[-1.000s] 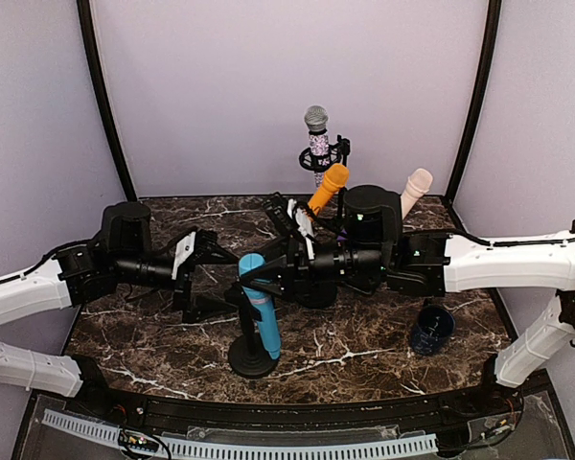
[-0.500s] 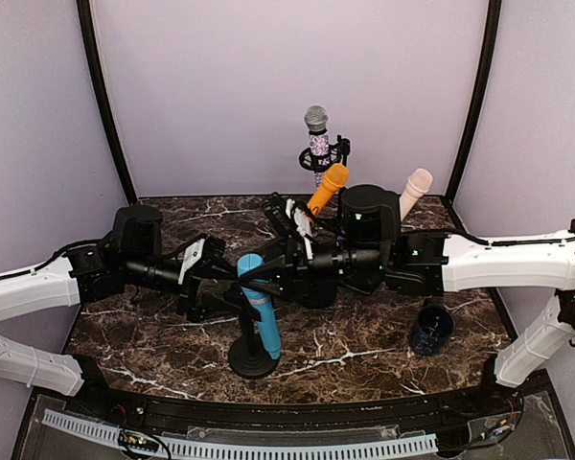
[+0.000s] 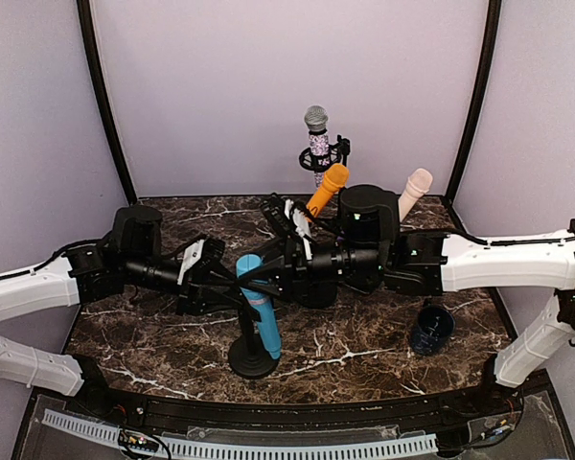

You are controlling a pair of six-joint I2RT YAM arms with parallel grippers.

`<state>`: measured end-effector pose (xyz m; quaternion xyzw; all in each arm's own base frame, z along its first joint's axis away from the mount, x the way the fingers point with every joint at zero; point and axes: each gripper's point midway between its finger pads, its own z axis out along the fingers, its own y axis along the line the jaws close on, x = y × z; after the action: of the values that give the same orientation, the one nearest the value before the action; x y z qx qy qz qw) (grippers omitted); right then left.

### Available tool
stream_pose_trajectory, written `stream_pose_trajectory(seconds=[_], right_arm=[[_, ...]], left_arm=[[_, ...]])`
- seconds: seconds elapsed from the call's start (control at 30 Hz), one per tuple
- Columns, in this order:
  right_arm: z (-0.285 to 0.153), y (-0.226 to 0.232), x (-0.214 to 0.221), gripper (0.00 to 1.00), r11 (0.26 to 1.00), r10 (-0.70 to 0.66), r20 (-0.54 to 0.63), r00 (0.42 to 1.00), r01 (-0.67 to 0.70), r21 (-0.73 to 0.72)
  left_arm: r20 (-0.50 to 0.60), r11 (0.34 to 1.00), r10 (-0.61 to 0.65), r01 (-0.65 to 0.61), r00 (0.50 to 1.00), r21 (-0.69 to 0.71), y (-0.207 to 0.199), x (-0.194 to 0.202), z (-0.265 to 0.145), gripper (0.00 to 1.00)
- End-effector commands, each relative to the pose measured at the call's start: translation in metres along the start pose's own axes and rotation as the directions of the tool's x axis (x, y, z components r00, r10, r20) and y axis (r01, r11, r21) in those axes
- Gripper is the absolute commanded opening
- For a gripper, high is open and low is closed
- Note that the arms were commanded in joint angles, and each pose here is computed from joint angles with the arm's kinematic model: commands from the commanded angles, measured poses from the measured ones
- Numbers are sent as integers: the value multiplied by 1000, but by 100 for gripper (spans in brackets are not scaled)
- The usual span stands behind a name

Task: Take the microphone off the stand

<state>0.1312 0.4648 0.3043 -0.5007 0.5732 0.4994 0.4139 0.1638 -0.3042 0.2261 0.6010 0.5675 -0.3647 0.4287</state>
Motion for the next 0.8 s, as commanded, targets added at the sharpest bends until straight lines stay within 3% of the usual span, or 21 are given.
stream_pose_trajectory(seconds=[0.0, 0.37, 0.43, 0.5, 0.63, 0.77], right_arm=[[-4, 5, -32, 36, 999, -46, 84, 995, 46, 2], [-9, -2, -34, 36, 997, -61, 78, 995, 58, 50], [-10, -5, -33, 36, 997, -58, 77, 995, 54, 53], [-10, -3, -32, 36, 998, -51, 81, 995, 49, 36], [-7, 5, -30, 36, 999, -31, 80, 996, 34, -36], [-4, 12, -25, 36, 994, -20, 65, 998, 26, -105]], left_arm=[[-22, 1000, -9, 10, 1000, 30, -9, 5, -5, 39], [-36, 998, -23, 25, 999, 58, -14, 4, -8, 27], [-42, 997, -36, 38, 998, 60, -14, 5, -8, 32], [-43, 997, -47, 49, 998, 57, -14, 5, -8, 51], [-29, 995, -59, 61, 998, 77, -16, 3, -6, 71], [-35, 991, -77, 80, 996, 107, -18, 2, -3, 73]])
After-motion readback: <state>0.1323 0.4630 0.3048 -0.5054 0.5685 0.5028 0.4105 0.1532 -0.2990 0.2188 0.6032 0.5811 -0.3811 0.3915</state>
